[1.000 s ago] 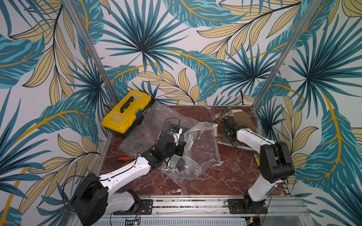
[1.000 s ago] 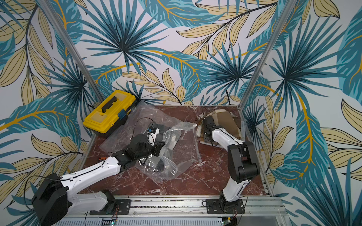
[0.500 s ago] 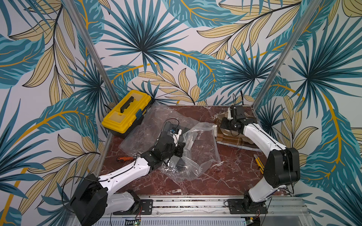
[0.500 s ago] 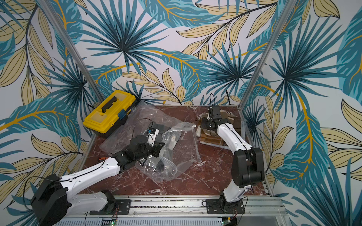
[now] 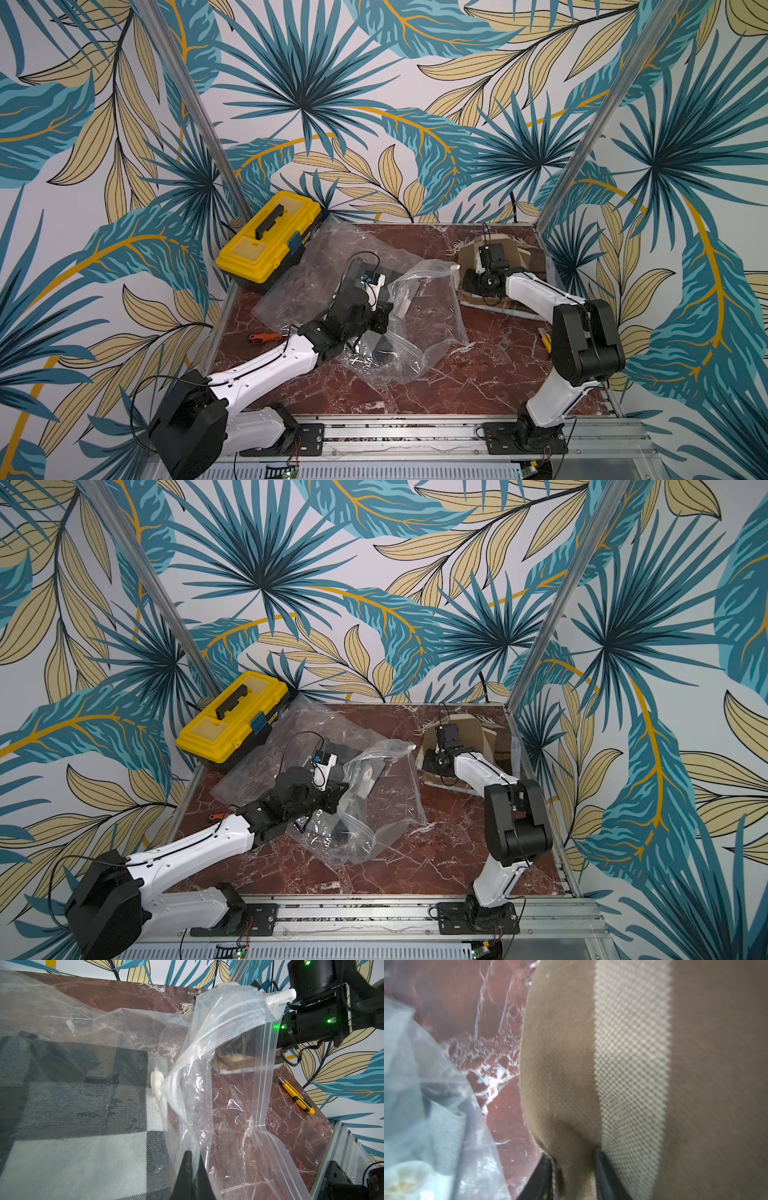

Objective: Take the blanket out of the vacuum bag
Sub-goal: Place the blanket at the center of the board.

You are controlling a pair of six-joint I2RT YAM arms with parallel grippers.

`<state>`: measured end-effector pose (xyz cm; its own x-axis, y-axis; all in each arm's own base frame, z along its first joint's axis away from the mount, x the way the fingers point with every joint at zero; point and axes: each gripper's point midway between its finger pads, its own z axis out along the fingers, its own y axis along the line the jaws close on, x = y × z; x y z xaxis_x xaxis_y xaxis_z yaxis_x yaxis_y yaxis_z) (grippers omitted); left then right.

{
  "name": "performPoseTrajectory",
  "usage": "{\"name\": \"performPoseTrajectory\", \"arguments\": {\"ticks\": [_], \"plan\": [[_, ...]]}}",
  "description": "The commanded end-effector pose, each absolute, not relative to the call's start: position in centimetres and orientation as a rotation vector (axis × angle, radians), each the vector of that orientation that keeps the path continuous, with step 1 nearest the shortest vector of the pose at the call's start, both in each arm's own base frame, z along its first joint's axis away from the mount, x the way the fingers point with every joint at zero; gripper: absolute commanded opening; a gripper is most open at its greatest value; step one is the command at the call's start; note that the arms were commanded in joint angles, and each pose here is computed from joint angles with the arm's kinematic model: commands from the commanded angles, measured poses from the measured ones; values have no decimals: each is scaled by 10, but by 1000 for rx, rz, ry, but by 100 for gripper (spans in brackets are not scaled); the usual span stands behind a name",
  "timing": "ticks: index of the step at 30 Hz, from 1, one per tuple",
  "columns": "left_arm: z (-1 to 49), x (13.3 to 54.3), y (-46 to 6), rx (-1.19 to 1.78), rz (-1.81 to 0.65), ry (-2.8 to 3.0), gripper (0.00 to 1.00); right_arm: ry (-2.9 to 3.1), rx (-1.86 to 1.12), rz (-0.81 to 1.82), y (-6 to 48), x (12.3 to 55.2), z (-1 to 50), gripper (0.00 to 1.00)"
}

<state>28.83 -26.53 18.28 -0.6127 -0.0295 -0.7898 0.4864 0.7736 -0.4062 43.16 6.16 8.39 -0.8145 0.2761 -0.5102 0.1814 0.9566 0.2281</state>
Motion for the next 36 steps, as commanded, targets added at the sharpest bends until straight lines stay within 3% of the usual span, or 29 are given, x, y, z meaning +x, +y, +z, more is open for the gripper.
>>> {"name": "performPoseTrajectory", "arguments": {"ticks": [1, 8, 14, 31, 36], "plan": [[183, 286, -266, 356, -782, 2121, 0, 2467, 298, 176, 54, 432, 126, 51], [180, 290, -276, 374, -806, 2131, 0, 2368, 297, 93, 34, 410, 193, 71], [183, 293, -280, 382, -817, 2128, 0, 2313, 433, 99, -20, 396, 203, 76], [168, 285, -270, 350, -810, 2139, 0, 2044, 673, 462, -129, 436, 184, 77], [161, 288, -273, 365, -802, 2150, 0, 2015, 739, 538, -145, 459, 169, 68]]}}
